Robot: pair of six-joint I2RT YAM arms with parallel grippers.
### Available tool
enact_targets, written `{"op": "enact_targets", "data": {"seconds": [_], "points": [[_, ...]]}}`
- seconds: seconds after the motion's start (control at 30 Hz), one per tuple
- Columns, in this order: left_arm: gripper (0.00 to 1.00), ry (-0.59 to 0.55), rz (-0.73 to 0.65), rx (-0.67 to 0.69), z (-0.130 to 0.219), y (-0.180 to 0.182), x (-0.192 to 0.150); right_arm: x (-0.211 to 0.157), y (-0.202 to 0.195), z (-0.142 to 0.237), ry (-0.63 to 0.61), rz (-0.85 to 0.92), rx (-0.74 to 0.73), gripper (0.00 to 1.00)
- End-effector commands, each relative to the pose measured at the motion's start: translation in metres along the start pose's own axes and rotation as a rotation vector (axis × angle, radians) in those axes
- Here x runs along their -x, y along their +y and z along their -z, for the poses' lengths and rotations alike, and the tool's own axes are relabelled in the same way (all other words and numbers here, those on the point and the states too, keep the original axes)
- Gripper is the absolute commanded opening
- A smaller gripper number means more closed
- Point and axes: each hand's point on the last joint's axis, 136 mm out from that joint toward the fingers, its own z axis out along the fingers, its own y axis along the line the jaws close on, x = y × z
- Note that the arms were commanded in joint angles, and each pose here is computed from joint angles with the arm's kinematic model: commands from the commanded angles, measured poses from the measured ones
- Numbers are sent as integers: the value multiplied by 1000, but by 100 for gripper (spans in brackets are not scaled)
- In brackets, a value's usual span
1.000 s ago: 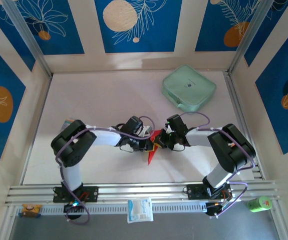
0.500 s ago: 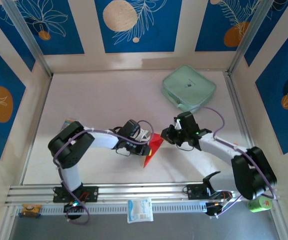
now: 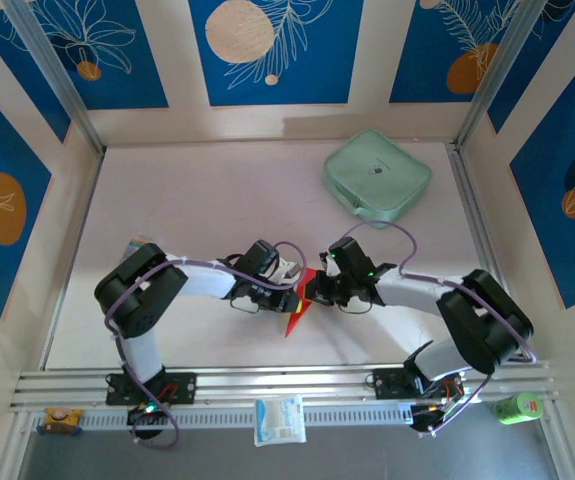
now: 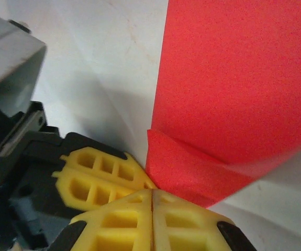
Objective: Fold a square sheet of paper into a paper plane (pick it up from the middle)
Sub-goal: Perform the fifth fold on the wing at the bottom-center of the table.
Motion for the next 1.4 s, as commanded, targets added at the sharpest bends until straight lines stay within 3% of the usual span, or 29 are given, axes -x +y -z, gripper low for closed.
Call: {"op": "enact_targets", "data": {"seconds": [0.0, 0.23, 0.5, 1.37], "points": [[0, 131, 128, 107, -2, 33, -46, 9, 1, -6, -17, 26, -13, 8], [0, 157, 138, 140, -2, 41, -54, 20, -32, -12, -29, -51, -68, 8], [0, 190, 157, 174, -6, 52, -60, 43, -38, -2, -74, -91, -40, 8], [0, 210, 158, 183, -7, 53, -61, 106, -83, 28, -239, -246, -145, 8]]}}
